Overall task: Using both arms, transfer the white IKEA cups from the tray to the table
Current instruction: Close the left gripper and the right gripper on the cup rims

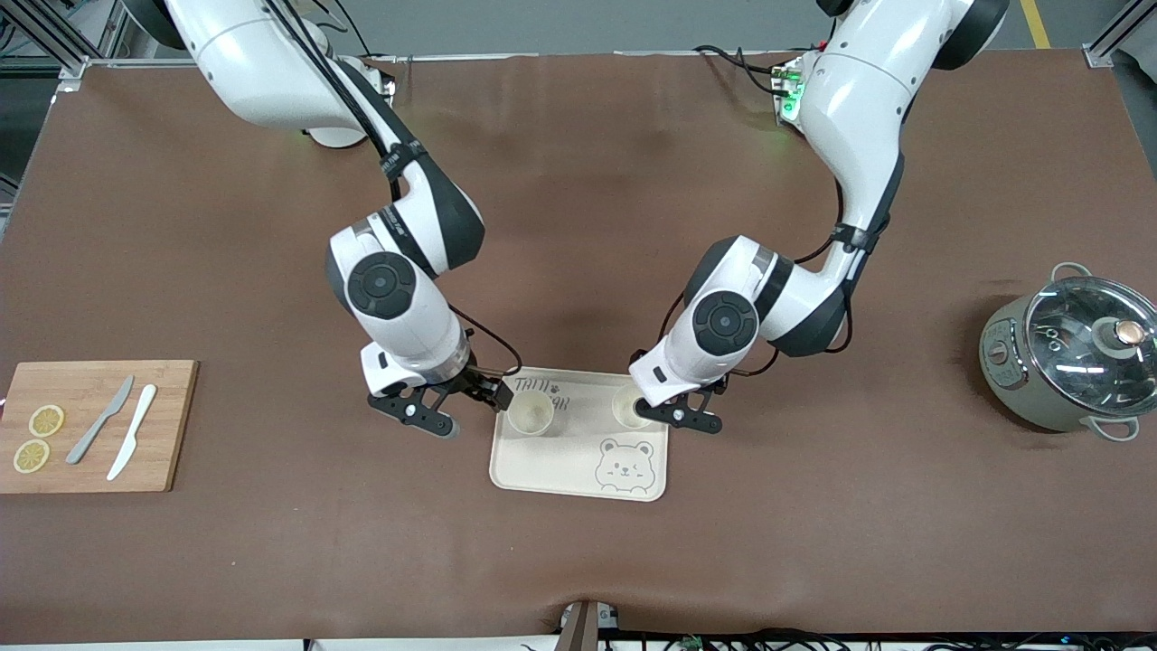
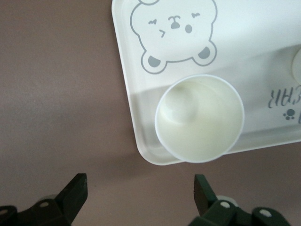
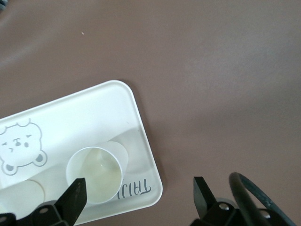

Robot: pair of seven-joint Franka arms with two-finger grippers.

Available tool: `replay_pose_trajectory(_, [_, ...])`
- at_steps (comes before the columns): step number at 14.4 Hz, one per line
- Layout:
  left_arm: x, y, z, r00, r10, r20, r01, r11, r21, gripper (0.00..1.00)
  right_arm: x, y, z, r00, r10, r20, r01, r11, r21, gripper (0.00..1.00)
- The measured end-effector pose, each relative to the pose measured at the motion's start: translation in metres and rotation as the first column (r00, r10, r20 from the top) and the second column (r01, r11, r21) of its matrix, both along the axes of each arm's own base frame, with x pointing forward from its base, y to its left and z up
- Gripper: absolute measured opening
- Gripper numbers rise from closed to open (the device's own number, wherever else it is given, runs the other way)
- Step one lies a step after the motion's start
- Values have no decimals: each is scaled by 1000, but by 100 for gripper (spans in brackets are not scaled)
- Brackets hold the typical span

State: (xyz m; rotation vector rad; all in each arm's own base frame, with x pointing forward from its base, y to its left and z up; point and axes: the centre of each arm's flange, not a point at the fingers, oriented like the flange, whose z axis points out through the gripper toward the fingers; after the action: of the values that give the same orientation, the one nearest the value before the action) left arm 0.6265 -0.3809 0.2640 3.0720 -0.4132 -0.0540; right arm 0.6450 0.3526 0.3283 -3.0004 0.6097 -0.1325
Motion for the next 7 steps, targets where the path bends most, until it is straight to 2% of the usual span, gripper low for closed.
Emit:
replay_pose_trajectory(2, [4,-1,-6,999,-6,33,6,1000,-4,100,0,4,-14,1000,3,-2,-3,1000,1,100])
replay_pose_trajectory(7, [6,-1,-10,999,-5,41,5,1000,-7,100,-7,23,-42,1000,28,3,-28,1000,9,100])
